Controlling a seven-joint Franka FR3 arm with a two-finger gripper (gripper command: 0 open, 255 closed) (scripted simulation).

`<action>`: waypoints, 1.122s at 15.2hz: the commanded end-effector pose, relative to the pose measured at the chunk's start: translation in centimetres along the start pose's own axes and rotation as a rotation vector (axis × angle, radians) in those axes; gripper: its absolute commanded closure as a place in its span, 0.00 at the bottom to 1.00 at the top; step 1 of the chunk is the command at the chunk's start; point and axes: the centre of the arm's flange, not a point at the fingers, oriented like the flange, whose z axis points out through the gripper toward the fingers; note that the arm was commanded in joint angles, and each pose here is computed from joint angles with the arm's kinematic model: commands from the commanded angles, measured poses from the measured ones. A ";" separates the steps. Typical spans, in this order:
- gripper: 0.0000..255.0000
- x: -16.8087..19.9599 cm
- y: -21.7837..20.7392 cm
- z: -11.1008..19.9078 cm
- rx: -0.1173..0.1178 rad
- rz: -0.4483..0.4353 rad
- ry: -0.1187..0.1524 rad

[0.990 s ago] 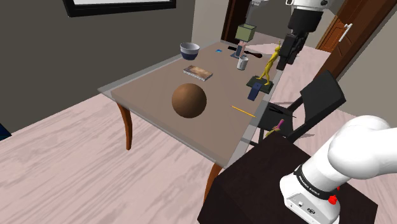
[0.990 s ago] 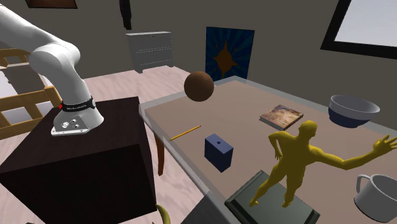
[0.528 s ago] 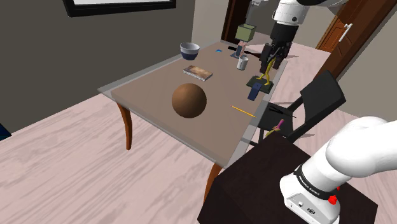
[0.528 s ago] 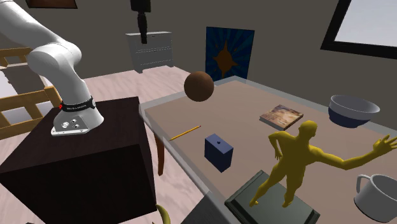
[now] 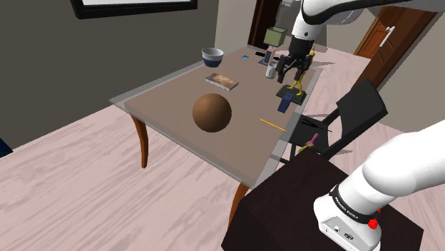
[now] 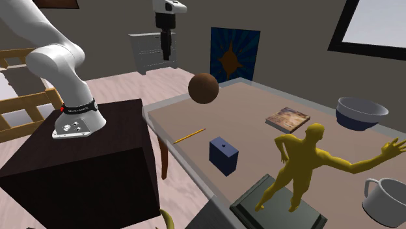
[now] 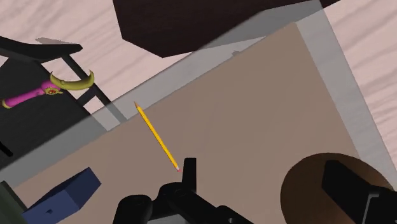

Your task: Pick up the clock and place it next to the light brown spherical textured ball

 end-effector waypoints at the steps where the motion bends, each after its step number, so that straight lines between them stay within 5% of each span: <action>1: 0.00 1.8 1.4 1.3 0.001 0.050 0.004; 17: 0.00 14.3 14.6 11.4 0.010 0.438 0.028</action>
